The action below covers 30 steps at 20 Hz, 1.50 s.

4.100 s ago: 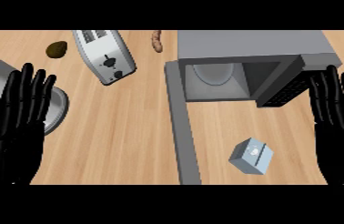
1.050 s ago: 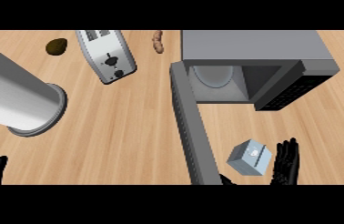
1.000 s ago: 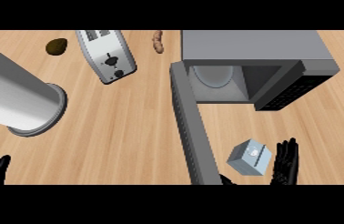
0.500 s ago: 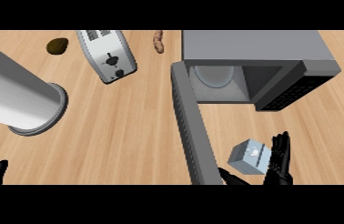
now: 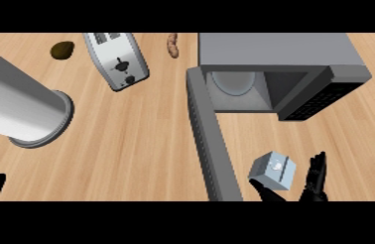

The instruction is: Pick up the milk, place it into the microwave and close the microwave

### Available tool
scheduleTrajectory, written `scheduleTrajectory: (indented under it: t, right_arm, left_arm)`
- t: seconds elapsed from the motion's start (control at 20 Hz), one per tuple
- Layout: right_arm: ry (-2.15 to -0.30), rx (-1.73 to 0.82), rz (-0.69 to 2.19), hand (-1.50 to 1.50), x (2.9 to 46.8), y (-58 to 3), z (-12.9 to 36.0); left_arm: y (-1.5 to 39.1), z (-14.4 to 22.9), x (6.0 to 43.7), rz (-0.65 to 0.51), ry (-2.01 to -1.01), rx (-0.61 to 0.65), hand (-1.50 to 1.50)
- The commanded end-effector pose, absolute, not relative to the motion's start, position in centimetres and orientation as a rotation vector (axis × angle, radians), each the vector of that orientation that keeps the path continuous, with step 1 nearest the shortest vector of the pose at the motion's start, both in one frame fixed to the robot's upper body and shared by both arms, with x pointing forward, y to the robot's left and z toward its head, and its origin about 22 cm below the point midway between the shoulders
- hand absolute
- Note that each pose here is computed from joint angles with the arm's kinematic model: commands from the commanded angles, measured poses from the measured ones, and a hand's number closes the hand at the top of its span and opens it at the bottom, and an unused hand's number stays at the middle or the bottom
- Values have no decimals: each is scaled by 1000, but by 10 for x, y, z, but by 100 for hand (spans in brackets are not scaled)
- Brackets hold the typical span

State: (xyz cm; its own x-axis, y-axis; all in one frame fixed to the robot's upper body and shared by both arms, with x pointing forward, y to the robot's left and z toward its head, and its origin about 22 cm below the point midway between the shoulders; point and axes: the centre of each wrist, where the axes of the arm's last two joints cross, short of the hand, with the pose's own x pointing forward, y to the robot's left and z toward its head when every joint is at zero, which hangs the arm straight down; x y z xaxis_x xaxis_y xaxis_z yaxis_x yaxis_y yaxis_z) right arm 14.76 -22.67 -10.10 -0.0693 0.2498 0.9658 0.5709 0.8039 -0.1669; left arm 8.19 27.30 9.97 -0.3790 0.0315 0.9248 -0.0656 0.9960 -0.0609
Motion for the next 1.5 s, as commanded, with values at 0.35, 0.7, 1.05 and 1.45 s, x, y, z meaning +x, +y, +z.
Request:
scheduleTrajectory:
  t: [0.35, 0.7, 1.05, 1.45]
  right_arm:
    - [-1702, -304, -291, -150, 138, -257, -128]
    - [-1845, -67, -285, 150, 143, -227, -134]
    - [-1892, -514, -287, 150, 172, -229, -116]
    - [-1993, -141, -103, 150, 221, -265, -79]
  left_arm:
    - [271, 94, 78, 109, -1962, 26, -150]
    - [284, 110, 77, 103, -1948, 16, -150]
    - [278, 110, 72, 120, -1957, 13, -150]
    - [279, 101, 81, 113, -1949, -1, -150]
